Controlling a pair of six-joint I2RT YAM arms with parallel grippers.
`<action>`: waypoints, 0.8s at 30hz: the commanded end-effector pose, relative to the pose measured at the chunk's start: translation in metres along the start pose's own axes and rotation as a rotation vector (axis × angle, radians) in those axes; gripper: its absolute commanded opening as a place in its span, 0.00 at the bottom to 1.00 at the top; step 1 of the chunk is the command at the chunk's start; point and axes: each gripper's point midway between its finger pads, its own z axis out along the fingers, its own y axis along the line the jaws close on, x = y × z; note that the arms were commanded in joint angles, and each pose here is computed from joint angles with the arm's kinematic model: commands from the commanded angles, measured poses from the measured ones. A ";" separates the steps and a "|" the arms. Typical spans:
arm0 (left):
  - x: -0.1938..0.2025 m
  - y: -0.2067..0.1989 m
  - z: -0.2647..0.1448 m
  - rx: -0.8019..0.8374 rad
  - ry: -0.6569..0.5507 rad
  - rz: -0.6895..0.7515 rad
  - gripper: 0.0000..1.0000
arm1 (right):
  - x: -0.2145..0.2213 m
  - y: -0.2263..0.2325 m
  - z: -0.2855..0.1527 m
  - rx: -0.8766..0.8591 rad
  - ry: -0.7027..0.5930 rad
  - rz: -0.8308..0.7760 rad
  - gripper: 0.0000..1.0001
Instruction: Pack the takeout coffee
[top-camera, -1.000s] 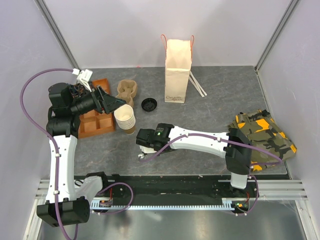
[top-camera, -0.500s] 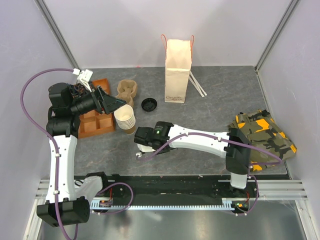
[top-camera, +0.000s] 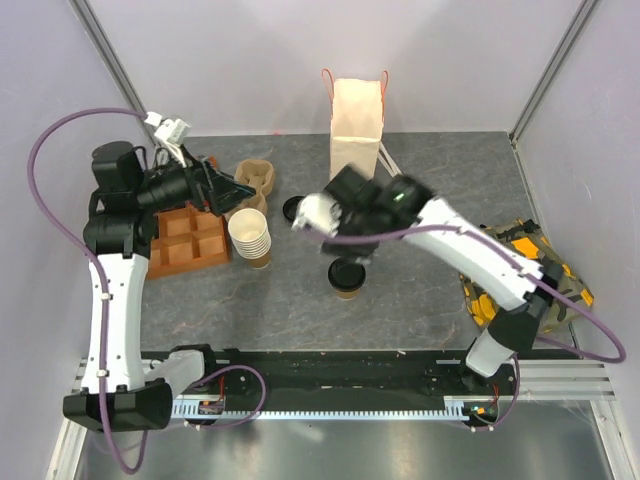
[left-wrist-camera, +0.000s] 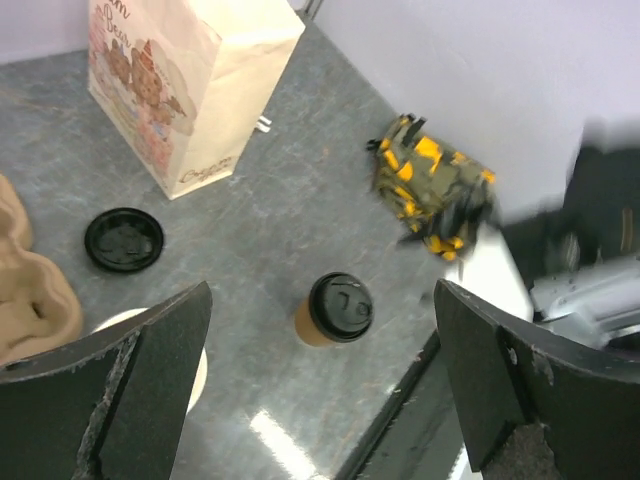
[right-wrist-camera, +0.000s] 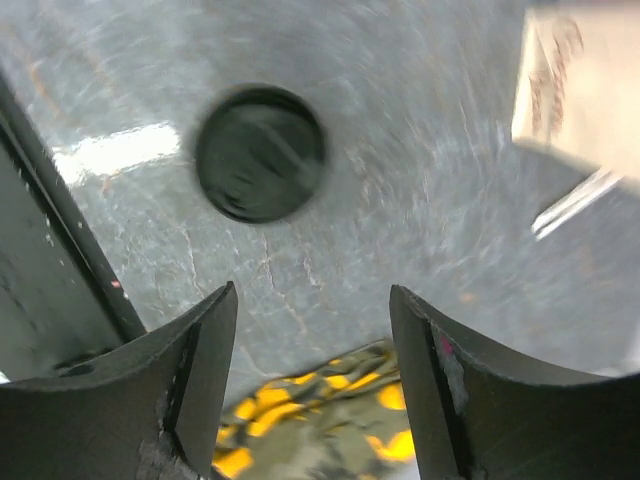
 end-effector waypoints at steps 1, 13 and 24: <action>0.006 -0.010 0.025 -0.040 0.075 0.297 1.00 | 0.022 -0.021 -0.027 -0.120 -0.180 0.274 0.70; 0.063 -0.058 0.098 0.218 0.211 0.276 1.00 | 0.066 -0.017 -0.010 -0.408 -0.380 0.726 0.67; 0.173 -0.073 0.119 0.283 0.404 0.379 1.00 | 0.063 -0.005 0.018 -0.475 -0.470 0.923 0.64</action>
